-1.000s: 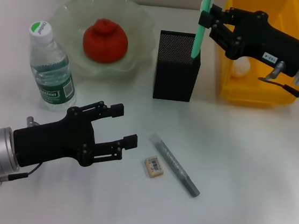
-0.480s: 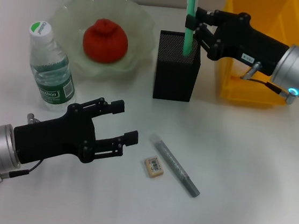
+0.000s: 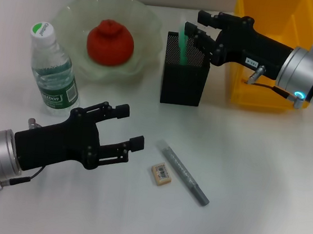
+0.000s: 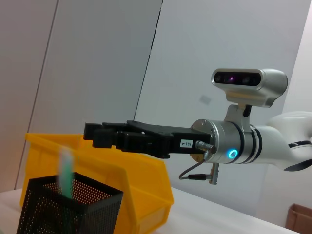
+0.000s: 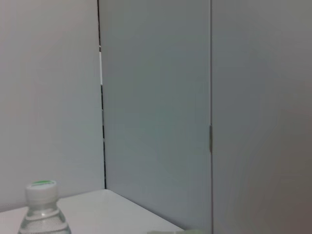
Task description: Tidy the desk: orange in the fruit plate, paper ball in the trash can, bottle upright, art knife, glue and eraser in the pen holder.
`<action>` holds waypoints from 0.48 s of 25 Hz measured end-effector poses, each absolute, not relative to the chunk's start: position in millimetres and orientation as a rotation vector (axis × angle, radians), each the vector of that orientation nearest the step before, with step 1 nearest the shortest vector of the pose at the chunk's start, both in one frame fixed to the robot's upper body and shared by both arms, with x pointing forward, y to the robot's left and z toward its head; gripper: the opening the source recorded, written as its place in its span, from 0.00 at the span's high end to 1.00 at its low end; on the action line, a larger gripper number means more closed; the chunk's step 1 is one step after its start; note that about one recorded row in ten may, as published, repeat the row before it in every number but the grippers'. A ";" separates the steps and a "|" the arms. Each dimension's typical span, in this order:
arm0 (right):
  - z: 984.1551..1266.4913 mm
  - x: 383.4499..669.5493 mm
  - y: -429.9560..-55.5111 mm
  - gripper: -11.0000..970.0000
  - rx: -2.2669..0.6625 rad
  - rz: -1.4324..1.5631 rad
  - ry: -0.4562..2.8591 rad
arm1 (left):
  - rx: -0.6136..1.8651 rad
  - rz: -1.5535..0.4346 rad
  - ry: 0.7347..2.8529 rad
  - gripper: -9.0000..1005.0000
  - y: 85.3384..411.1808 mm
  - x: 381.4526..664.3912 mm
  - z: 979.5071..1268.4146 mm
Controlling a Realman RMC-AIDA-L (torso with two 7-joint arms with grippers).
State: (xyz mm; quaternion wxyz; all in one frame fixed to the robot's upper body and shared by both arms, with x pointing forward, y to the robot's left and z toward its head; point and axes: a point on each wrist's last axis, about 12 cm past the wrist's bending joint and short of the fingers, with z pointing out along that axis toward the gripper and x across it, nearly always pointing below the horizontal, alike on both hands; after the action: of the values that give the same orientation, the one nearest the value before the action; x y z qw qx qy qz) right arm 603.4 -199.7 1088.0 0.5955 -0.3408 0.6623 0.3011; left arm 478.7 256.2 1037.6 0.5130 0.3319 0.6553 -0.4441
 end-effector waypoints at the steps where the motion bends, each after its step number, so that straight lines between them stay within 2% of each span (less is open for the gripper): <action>1: 1087.3 603.1 -200.3 0.67 -0.790 0.698 1.541 | 0.799 -1.068 1.575 0.20 256.2 478.8 1037.6; 12: 1088.3 593.2 -205.3 0.61 -0.764 0.757 1.502 | 0.800 -1.071 1.572 0.20 256.1 478.5 1038.1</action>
State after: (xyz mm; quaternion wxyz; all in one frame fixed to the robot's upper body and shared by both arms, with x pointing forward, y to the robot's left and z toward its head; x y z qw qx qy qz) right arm 593.2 -205.3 1088.3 0.6030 -0.3300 0.6485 0.3270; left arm 478.5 256.1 1038.1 0.5134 0.3326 0.6537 -0.4455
